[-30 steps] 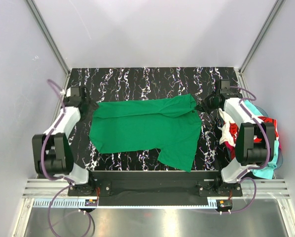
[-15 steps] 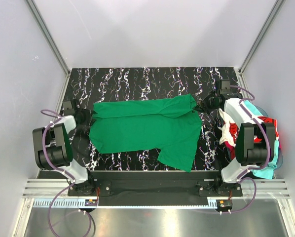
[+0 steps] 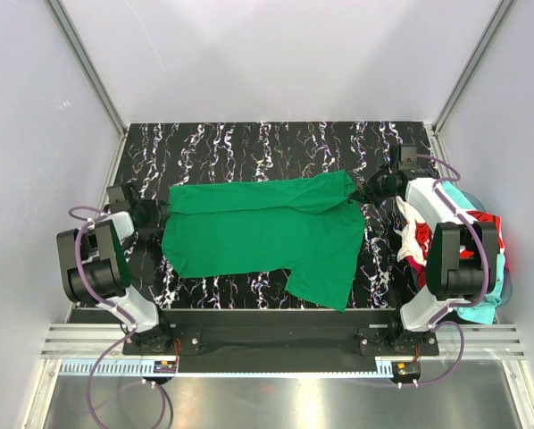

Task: Fold and stack the t-shirts
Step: Fold the tshirt

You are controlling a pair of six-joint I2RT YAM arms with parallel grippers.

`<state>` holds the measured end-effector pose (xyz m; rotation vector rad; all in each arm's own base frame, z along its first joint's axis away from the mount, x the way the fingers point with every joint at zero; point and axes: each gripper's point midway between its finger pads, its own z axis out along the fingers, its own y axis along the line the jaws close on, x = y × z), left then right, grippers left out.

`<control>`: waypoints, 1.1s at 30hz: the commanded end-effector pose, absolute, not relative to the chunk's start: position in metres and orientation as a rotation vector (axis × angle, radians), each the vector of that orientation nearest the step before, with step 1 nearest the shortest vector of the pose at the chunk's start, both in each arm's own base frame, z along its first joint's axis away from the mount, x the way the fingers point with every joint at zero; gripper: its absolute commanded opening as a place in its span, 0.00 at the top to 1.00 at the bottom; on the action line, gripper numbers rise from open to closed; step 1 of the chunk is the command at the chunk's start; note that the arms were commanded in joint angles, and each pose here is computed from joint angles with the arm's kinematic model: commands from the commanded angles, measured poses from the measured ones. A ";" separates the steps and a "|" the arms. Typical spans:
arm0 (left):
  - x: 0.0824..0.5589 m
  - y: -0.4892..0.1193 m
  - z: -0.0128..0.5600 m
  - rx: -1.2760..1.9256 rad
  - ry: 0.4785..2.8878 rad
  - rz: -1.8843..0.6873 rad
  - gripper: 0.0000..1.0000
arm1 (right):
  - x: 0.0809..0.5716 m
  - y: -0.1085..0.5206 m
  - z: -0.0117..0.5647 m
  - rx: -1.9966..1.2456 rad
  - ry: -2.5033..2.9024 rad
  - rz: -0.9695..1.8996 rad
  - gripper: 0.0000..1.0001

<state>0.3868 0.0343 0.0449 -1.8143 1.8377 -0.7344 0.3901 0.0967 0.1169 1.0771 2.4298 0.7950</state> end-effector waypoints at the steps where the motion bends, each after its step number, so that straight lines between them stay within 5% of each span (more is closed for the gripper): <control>1: 0.395 0.032 0.046 -1.815 1.828 -0.792 0.59 | 0.406 0.097 0.140 1.012 2.368 0.842 1.00; 12: 0.409 0.033 0.044 -1.811 1.810 -0.825 0.67 | 0.411 0.098 0.139 1.021 2.362 0.848 1.00; 15: 0.418 0.037 0.049 -1.783 1.808 -0.829 0.78 | 0.411 0.098 0.141 1.025 2.359 0.846 1.00; 18: 0.430 0.041 0.064 -1.703 1.825 -0.815 1.00 | 0.415 0.098 0.149 1.032 2.334 0.858 1.00; 33: 0.529 0.042 0.115 -1.015 2.102 -0.603 1.00 | 0.546 0.104 0.243 0.874 1.990 1.031 1.00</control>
